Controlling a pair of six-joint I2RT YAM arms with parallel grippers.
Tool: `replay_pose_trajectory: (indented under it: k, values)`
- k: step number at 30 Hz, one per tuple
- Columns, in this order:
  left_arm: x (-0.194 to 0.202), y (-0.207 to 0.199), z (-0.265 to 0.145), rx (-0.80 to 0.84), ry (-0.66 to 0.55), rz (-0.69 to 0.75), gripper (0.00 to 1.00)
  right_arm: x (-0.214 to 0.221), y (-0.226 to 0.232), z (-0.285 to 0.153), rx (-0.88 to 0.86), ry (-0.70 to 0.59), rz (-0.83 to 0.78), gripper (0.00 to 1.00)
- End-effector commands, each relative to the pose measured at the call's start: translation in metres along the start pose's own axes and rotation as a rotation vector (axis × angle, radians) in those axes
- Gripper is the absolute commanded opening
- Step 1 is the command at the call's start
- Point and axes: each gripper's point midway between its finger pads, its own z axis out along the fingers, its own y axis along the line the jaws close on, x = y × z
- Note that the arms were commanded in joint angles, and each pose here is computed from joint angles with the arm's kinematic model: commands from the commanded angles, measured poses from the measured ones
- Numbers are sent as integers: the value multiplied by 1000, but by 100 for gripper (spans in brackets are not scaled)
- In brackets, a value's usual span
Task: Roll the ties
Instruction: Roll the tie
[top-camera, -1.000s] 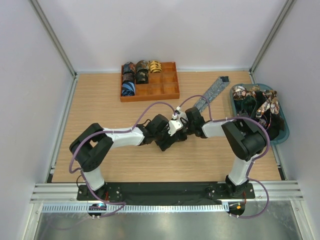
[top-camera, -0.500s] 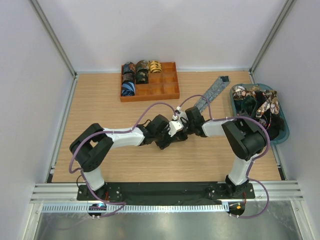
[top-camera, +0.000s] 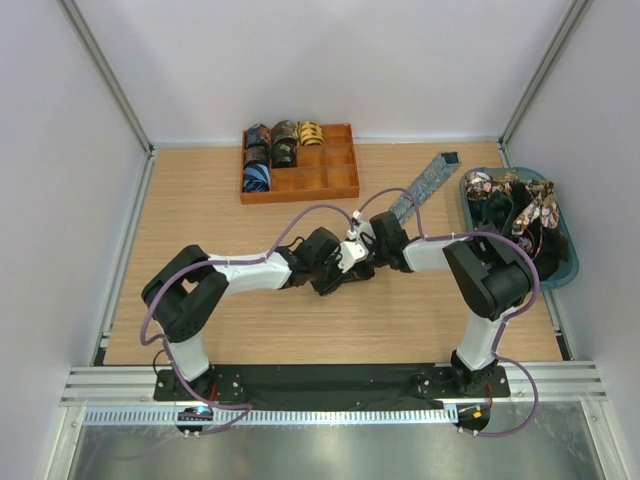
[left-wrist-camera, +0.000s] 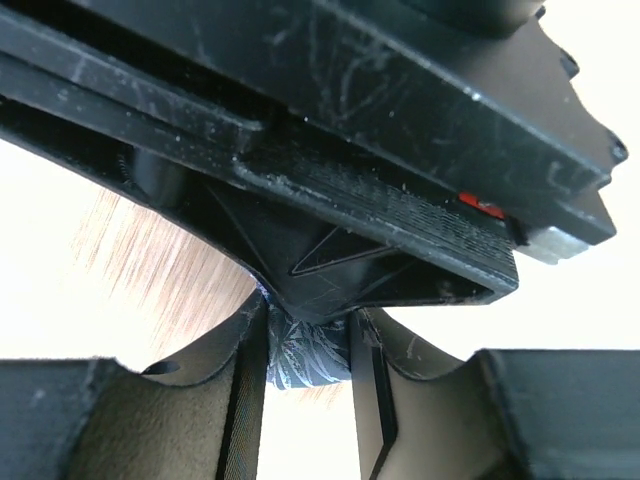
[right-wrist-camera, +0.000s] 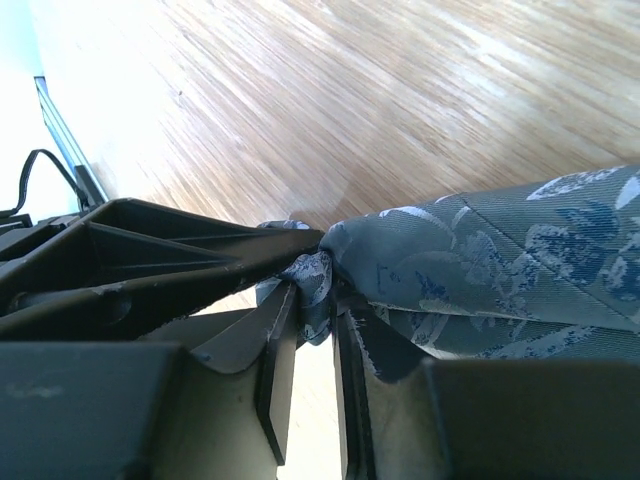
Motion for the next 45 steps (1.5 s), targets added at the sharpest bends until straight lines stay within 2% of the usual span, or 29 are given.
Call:
replay_pose_trajectory:
  k: [1,5,11,18,22,23,28,29,31,32,33,38,42,45]
  values:
    - [33,-2,6,16,122,-13,29,-13,6,-7,14,-30,-1,27]
    - [34,-4,8,25,134,-18,28,-21,5,-11,19,-56,10,36]
    - [39,-5,12,35,165,-29,27,-41,7,-32,-1,-135,23,38]
    - [41,-6,15,37,183,-37,26,-55,-13,-60,19,-231,89,38]
    - [45,-3,18,26,218,-57,26,-58,-28,-87,133,-357,99,37]
    - [49,-4,19,27,242,-65,25,-65,-28,-100,175,-429,80,38]
    - [46,-4,18,30,300,-104,25,-49,-43,-130,331,-564,59,38]
    - [50,-6,16,36,328,-116,24,-42,-47,-133,409,-572,42,38]
    - [46,-5,17,30,345,-146,24,-41,-41,-145,499,-618,-39,38]
    - [50,-5,13,25,377,-163,25,-25,-32,-136,548,-576,-100,38]
    - [47,-4,15,20,387,-187,24,-30,-31,-150,625,-646,-140,38]
    - [52,-6,9,42,483,-248,24,-15,10,-145,614,-682,-349,39]
    - [53,-6,3,69,539,-290,24,8,58,-115,509,-610,-587,39]
    - [57,-8,0,88,596,-301,23,20,74,-95,559,-546,-757,41]
